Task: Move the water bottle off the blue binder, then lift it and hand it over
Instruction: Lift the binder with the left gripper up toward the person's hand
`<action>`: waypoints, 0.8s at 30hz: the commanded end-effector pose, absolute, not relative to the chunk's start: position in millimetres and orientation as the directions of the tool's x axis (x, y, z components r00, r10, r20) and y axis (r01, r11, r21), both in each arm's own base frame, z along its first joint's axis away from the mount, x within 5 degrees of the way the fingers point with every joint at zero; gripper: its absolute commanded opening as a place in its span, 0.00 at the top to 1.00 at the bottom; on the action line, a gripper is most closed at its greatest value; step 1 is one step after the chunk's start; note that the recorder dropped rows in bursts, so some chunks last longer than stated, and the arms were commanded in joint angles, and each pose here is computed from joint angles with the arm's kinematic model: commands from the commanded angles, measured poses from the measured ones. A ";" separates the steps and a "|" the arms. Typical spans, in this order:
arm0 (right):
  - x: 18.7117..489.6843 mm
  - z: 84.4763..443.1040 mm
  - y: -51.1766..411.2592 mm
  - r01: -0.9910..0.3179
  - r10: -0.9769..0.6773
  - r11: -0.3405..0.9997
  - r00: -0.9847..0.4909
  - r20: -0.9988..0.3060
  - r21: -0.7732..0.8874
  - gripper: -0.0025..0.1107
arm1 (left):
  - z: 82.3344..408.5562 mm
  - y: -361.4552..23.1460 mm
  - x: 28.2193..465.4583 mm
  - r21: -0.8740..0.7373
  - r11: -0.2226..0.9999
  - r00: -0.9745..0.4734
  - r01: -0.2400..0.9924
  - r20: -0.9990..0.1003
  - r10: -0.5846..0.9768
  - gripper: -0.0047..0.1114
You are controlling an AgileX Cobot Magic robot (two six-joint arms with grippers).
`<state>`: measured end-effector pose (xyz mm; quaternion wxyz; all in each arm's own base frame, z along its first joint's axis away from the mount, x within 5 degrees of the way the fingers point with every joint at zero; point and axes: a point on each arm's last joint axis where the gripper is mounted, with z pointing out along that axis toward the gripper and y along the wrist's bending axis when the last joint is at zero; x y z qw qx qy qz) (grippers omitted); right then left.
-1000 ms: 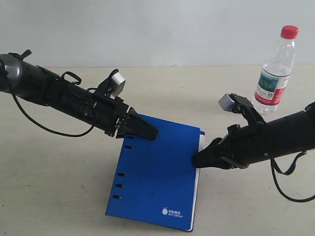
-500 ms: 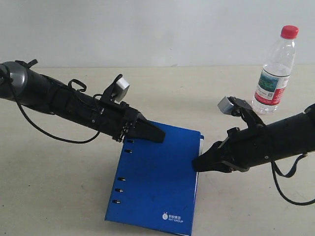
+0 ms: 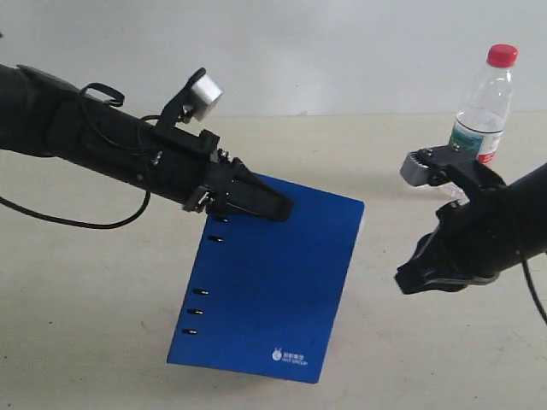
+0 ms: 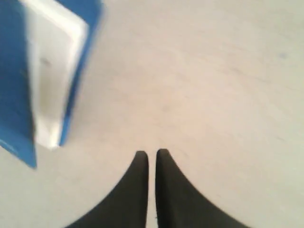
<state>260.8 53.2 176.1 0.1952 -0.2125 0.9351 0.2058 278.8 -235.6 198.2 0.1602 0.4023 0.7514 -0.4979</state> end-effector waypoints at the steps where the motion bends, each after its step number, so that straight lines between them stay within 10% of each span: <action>1: 254.3 184.6 38.6 -0.418 -0.321 0.890 -0.859 -0.400 0.183 0.98 | 205.2 -227.4 270.3 -0.526 0.345 -0.628 0.778 -0.676 0.386 0.91; 12: 240.8 198.3 29.5 -0.408 -0.351 0.908 -0.869 -0.349 0.101 0.98 | 220.2 -236.0 247.8 -0.141 0.673 -0.484 0.726 -0.800 0.355 0.91; 24: 217.1 250.8 26.3 -0.419 -0.361 0.908 -0.763 -0.537 -0.015 0.98 | 251.1 -247.5 217.3 0.281 0.917 -0.227 0.282 -0.910 0.348 0.91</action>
